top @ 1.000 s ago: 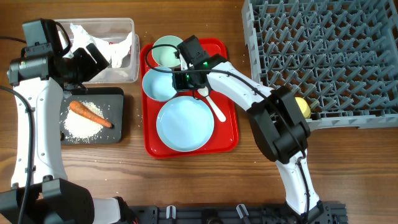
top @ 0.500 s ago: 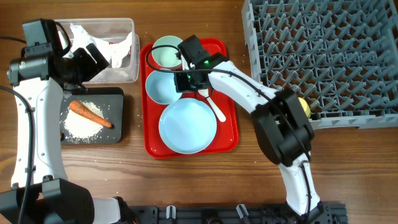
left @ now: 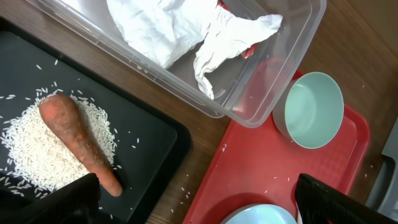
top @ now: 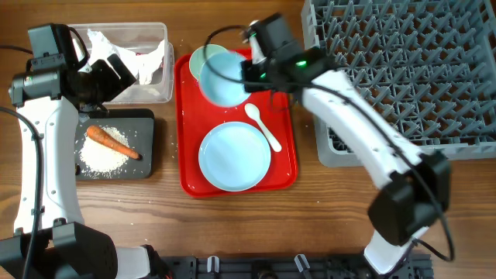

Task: Sort waste into correct bins and load items into the dishwasher rack
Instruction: 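Carry the light blue bowl into the dish rack and release it, then move the right gripper to the green bowl and grasp its rim, then carry the green bowl into the dish rack and release it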

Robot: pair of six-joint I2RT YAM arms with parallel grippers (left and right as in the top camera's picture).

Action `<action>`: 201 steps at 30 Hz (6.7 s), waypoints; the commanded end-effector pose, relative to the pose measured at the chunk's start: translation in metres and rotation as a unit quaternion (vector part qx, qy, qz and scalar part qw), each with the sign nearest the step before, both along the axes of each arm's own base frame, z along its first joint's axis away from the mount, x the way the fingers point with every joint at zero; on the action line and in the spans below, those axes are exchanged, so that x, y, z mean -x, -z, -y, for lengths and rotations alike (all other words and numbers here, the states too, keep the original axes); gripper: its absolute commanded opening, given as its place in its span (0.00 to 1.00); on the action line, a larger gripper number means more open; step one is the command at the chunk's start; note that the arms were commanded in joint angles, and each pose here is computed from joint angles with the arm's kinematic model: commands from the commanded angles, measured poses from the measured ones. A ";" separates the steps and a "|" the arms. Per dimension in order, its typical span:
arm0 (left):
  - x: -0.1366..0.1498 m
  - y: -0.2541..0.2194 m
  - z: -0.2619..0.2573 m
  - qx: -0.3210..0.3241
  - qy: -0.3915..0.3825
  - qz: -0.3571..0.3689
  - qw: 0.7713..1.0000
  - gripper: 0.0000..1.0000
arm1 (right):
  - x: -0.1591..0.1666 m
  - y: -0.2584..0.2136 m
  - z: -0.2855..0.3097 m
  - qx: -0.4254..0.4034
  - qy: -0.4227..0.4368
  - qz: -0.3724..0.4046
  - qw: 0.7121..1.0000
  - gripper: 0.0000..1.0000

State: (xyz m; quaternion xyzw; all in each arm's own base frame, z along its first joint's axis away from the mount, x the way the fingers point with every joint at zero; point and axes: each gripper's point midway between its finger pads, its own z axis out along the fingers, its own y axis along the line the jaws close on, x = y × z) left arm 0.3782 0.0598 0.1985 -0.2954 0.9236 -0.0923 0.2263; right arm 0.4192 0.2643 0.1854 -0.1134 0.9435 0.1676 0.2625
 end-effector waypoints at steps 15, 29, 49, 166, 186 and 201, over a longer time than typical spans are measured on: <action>-0.001 -0.005 -0.002 0.001 -0.006 0.007 1.000 1.00 | -0.073 -0.058 0.201 0.169 0.227 0.130 0.950 0.04; -0.001 -0.005 -0.002 0.001 -0.006 0.007 1.000 1.00 | -0.119 -0.091 0.287 0.411 0.286 0.234 0.833 0.04; -0.001 -0.005 -0.002 0.001 -0.006 0.007 1.000 1.00 | -0.167 -0.004 0.287 0.568 0.156 0.189 0.786 0.04; -0.001 -0.005 -0.002 0.001 -0.006 0.007 1.000 1.00 | -0.101 0.158 -0.050 -0.069 0.062 0.011 0.996 0.17; -0.001 -0.005 -0.002 0.001 -0.006 0.007 1.000 1.00 | -0.080 -0.007 0.098 0.073 0.180 0.084 0.977 0.04; -0.001 -0.005 -0.002 0.001 -0.006 0.007 1.000 1.00 | 0.054 -0.112 0.306 0.460 0.403 0.088 0.787 0.04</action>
